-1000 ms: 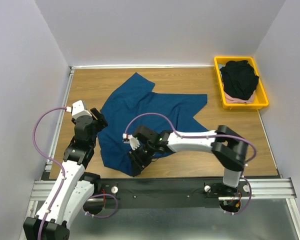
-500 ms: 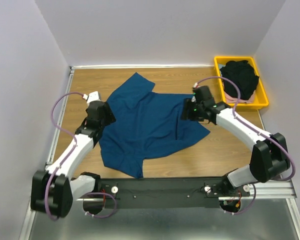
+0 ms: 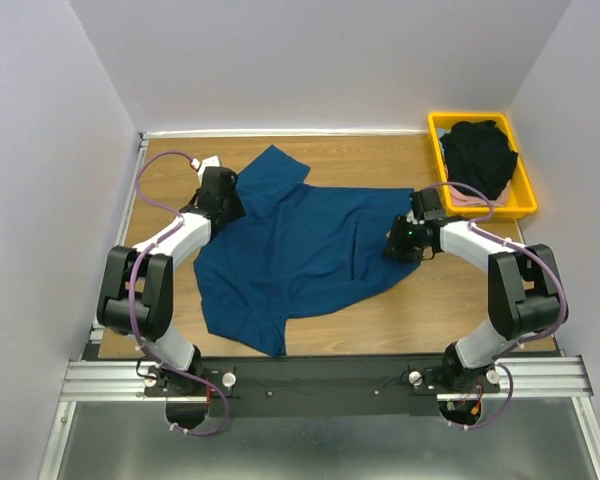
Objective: Fold and stack the t-shirts
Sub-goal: Flatten the tshirt out
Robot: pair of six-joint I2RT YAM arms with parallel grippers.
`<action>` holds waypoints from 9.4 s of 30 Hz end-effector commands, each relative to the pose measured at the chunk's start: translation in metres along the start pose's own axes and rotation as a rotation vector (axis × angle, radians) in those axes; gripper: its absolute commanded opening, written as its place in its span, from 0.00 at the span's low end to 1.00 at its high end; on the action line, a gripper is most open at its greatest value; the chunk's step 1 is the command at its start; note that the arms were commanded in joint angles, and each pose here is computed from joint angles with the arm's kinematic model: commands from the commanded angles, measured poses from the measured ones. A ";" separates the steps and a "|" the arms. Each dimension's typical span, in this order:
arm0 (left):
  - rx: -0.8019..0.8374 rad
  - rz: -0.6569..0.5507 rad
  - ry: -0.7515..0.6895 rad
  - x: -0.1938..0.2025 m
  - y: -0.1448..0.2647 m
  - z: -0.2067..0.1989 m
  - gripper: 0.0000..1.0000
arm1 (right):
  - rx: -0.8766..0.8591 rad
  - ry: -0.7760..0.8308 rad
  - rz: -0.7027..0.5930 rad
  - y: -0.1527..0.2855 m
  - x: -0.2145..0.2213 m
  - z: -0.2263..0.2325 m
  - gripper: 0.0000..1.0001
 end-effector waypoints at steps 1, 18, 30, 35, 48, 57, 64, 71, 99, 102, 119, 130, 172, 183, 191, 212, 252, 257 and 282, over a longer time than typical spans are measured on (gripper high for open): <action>-0.025 0.000 -0.010 -0.005 -0.012 -0.004 0.54 | -0.047 -0.135 0.049 -0.013 0.019 -0.013 0.55; -0.097 -0.043 -0.037 -0.025 -0.027 0.012 0.54 | 0.302 -0.688 -0.067 0.073 0.081 -0.108 0.57; -0.036 -0.029 -0.010 -0.033 -0.045 -0.012 0.50 | -0.091 -0.330 -0.243 0.076 -0.040 -0.038 0.56; -0.031 -0.040 -0.017 -0.045 -0.062 -0.023 0.43 | -0.162 -0.309 -0.232 0.049 -0.071 -0.024 0.52; 0.015 0.046 -0.070 -0.039 -0.113 -0.045 0.29 | -0.245 -0.335 -0.131 0.003 -0.063 -0.018 0.46; -0.040 0.137 -0.085 -0.011 -0.132 -0.028 0.29 | -0.131 -0.372 -0.071 -0.016 -0.027 -0.040 0.45; -0.089 0.154 -0.082 -0.012 -0.135 -0.016 0.29 | -0.038 -0.407 -0.037 -0.019 0.007 -0.061 0.45; -0.124 0.155 -0.057 -0.016 -0.136 -0.002 0.28 | 0.084 -0.494 -0.042 -0.002 0.036 -0.088 0.45; -0.061 -0.068 -0.014 -0.092 -0.089 -0.019 0.50 | 0.034 0.012 -0.218 0.004 -0.126 -0.005 0.50; -0.083 -0.056 -0.027 -0.081 -0.076 -0.011 0.50 | 0.047 0.043 -0.205 -0.009 -0.129 -0.001 0.49; -0.224 0.107 -0.111 0.003 -0.062 0.042 0.38 | 0.195 0.106 -0.152 -0.048 -0.122 -0.018 0.49; -0.300 0.163 -0.169 -0.004 -0.104 0.042 0.34 | 0.308 0.112 -0.127 -0.086 -0.131 -0.037 0.50; 0.056 -0.330 -0.019 -0.078 0.117 0.027 0.77 | -0.839 0.757 0.025 0.021 0.010 0.258 0.52; 0.089 -0.470 0.040 -0.030 0.159 0.072 0.78 | -0.843 0.798 0.098 -0.034 0.039 0.275 0.48; 0.074 -0.516 0.028 -0.037 0.160 0.074 0.78 | -0.882 0.818 0.138 -0.050 0.051 0.286 0.45; 0.020 -0.542 0.013 -0.044 0.155 0.080 0.78 | -0.960 0.837 0.187 0.013 0.094 0.302 0.06; -0.007 -0.558 0.097 -0.033 0.171 0.075 0.77 | -0.209 0.745 0.069 0.019 0.177 0.241 0.38; -0.001 -0.558 0.098 -0.033 0.172 0.074 0.77 | -0.130 0.720 0.119 0.009 0.190 0.212 0.38; 0.043 -0.478 0.068 -0.021 0.161 0.065 0.76 | -0.076 0.700 0.127 0.051 0.180 0.190 0.45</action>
Point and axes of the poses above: each gripper's point midway between its finger pads, its own y axis back along the fingers, its own z axis along the line the jaws close on, x = y × z, the point moved 2 cm from there along y, back along the fingers, and after that the axes turned 8 degrees about y, right-handed, at the moved point
